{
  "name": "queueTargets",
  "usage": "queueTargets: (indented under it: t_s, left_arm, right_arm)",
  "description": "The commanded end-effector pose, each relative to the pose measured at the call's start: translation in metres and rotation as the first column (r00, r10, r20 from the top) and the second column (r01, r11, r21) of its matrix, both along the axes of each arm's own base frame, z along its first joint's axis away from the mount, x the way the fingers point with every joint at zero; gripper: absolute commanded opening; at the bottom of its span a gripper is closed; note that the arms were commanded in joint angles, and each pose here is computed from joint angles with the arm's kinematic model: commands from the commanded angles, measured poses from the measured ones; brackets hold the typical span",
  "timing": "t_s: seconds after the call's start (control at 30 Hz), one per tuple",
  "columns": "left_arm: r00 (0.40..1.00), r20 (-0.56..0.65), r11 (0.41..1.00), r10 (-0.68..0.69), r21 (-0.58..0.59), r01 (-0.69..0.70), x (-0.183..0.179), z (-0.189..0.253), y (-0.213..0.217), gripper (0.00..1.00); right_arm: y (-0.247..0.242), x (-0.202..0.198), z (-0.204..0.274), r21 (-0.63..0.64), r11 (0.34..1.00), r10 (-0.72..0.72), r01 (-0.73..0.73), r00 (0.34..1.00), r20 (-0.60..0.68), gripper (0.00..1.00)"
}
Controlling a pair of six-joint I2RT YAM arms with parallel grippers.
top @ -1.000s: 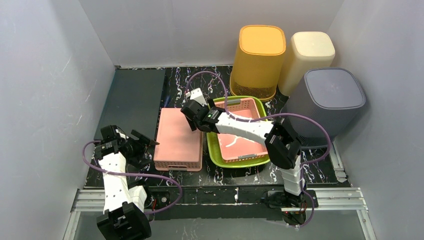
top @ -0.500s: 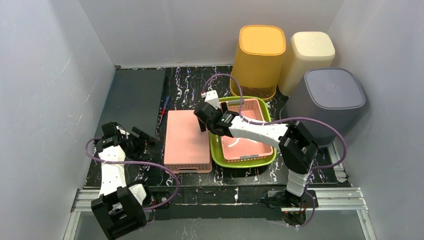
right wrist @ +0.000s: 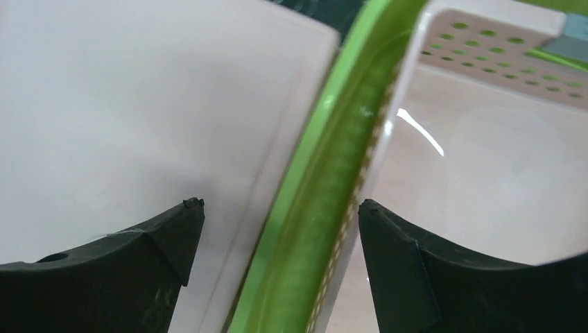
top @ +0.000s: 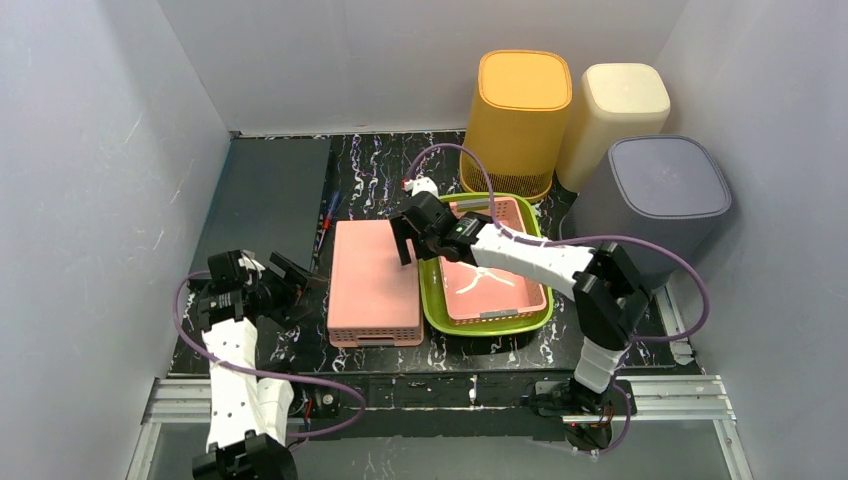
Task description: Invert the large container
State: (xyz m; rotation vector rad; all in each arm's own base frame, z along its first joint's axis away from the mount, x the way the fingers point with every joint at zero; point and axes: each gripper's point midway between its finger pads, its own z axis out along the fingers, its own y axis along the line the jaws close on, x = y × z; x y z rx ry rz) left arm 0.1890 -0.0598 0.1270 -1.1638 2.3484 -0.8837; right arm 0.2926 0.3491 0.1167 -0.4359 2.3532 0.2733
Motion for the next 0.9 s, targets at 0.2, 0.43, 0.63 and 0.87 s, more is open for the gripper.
queueTargets:
  t_s: [0.2, 0.43, 0.63, 0.87]
  left_arm:
    - [0.999, -0.020, 0.994, 0.031, 0.106, -0.029, -0.010, 0.015, 0.013, 0.74]
    - [0.996, -0.030, 0.981, 0.085, 0.177, -0.079, -0.011, 0.018, 0.026, 0.75]
    - [0.994, -0.045, 0.973, 0.102, 0.214, -0.090, -0.016, 0.017, 0.032, 0.75]
    - [0.994, -0.051, 0.964, 0.097, 0.252, -0.081, -0.018, 0.018, 0.037, 0.77]
  right_arm:
    - [0.053, -0.101, 0.081, 0.116, 0.716, 0.648, -0.689, 0.717, 0.256, 0.92]
    - [0.076, -0.175, 0.044, -0.135, 0.461, 0.856, -0.877, 0.400, 0.328, 0.94]
    - [0.098, -0.174, 0.018, -0.361, 0.365, 0.912, -0.858, 0.252, 0.322, 0.97]
    - [0.116, -0.127, 0.004, -0.525, 0.463, 0.879, -0.714, 0.293, 0.376, 0.99]
